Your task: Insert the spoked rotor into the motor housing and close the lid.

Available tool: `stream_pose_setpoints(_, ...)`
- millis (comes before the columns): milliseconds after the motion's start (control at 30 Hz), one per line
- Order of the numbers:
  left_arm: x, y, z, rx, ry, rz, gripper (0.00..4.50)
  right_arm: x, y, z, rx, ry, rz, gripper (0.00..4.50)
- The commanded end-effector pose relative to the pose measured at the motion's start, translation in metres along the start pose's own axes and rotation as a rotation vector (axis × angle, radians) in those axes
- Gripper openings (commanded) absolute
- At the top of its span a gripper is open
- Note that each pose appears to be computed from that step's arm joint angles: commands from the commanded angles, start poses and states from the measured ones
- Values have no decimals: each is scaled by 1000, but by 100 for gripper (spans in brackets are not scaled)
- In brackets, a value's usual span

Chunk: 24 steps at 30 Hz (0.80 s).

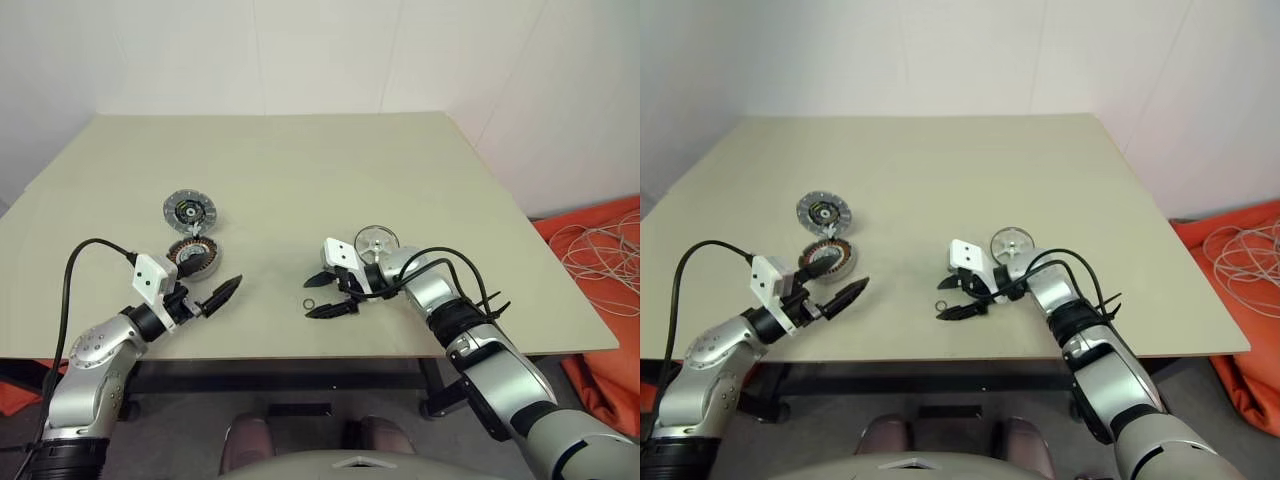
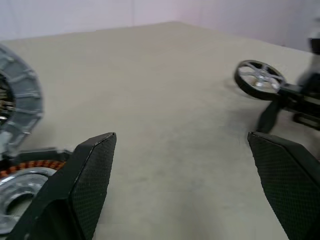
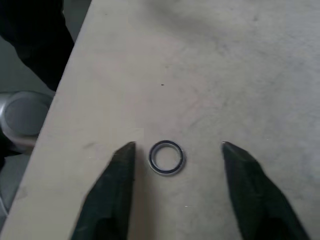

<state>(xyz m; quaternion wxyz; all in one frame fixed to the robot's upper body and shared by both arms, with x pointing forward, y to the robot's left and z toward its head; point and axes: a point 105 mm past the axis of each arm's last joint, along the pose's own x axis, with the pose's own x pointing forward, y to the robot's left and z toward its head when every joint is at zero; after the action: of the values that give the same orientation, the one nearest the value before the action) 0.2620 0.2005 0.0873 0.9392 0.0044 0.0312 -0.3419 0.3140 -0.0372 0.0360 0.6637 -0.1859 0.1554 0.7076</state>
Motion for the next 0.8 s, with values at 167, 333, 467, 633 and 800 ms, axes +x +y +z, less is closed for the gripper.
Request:
stream_pose_setpoints(167,-11,-12,11,-2,23,-118,450,-1,-2,0,-24,5,-1,59)
stream_pose_setpoints(333,-11,-15,12,34,56,-166,450,-3,-4,7,-32,-23,-12,59)
stream_pose_setpoints(467,-11,-15,14,42,56,-183,450,-12,-4,14,-34,-54,-21,59)
stream_pose_setpoints(633,-10,-14,17,45,45,-201,450,-32,0,15,-49,-58,-44,59)
stream_pose_setpoints(800,-9,-11,21,53,22,-208,450,-54,5,14,-35,-59,-95,59)
